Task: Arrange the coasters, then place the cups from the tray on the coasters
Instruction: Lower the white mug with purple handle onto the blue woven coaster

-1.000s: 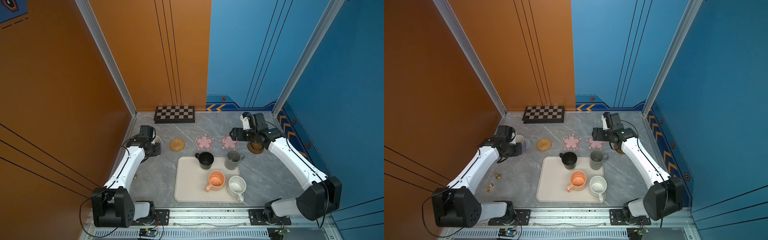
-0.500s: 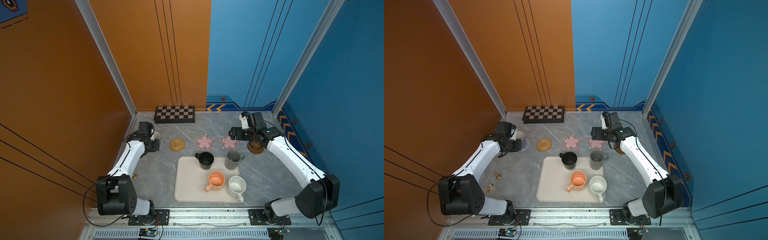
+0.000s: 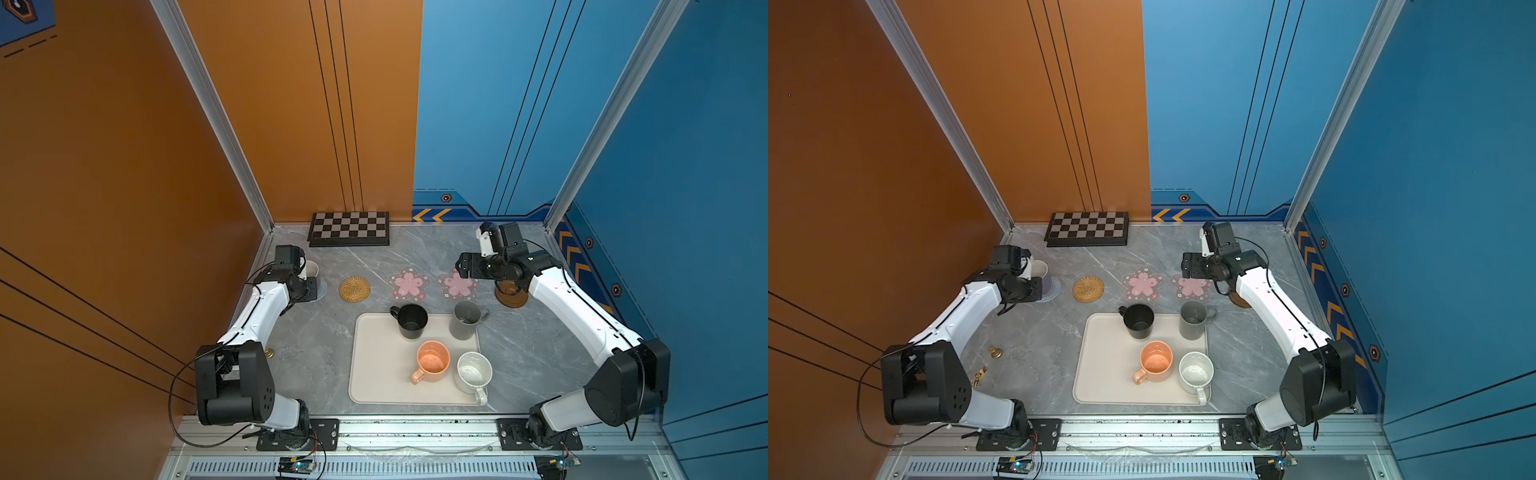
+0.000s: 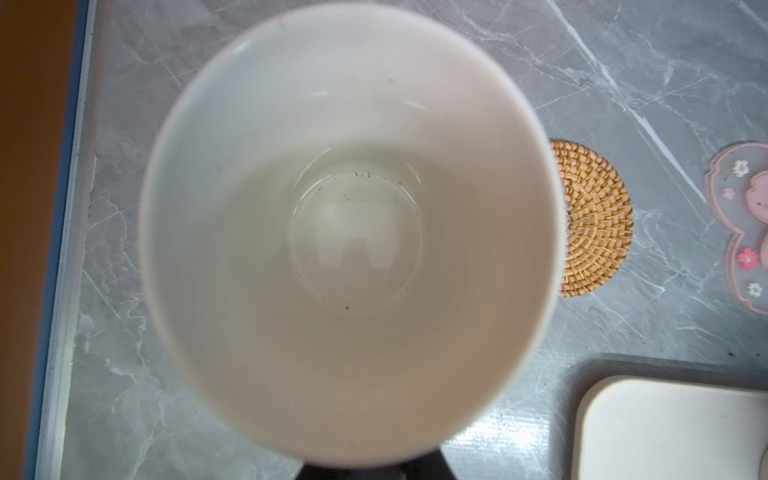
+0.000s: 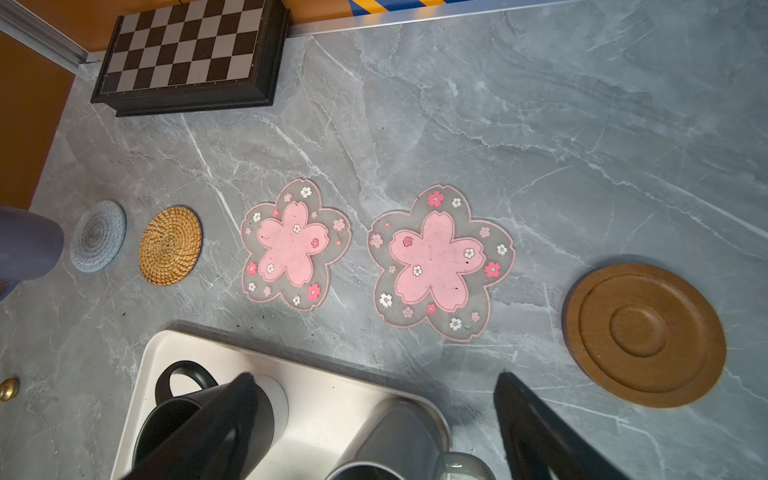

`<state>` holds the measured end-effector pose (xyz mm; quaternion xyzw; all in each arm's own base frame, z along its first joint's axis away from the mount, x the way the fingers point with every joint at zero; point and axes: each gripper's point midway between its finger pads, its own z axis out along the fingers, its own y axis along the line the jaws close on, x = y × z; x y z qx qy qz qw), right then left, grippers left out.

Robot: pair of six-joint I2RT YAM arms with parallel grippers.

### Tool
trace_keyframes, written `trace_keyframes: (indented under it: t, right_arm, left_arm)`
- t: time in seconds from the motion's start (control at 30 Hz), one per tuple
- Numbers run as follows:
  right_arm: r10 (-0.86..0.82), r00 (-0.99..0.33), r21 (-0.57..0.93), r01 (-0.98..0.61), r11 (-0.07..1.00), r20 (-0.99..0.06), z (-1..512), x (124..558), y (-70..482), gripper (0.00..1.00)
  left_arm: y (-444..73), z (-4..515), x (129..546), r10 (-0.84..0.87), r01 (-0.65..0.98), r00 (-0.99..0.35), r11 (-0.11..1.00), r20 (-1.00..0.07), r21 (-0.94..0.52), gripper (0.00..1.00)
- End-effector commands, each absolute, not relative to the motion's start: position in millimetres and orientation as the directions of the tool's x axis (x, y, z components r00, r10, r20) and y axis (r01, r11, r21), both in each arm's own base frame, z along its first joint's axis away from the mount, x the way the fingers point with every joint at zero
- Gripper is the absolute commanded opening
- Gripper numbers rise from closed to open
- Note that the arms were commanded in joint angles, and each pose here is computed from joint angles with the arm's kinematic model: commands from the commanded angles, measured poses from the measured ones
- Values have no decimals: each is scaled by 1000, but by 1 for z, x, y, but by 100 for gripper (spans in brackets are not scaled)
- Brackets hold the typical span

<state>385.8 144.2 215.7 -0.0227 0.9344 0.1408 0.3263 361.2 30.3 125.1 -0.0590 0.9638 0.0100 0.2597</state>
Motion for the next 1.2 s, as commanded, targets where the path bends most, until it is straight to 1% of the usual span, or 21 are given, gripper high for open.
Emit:
trace_keyframes:
  t: [0.0,0.27,0.4,0.5,1.17]
  right_arm:
    - [29,-790,217,-133,967,-613,214,385,142,91]
    - [22,-795,207,-131,970,-607,209,383,140,91]
    - [21,-795,205,-130,970,-606,209,383,140,91]
    - [18,-795,200,-131,971,-606,208,382,139,91]
    - [21,-805,202,-124,971,-593,202,381,139,91]
  left_arm:
    - [31,134,379,-86,-91,-818,996,-569,-20,0]
    - [33,122,378,-90,-97,-827,995,-554,-17,0]
    - [34,122,381,-96,-102,-820,995,-565,-21,0]
    - [34,111,375,-99,-105,-833,994,-545,-21,0]
    - [37,104,385,-133,-124,-825,991,-549,-53,0]
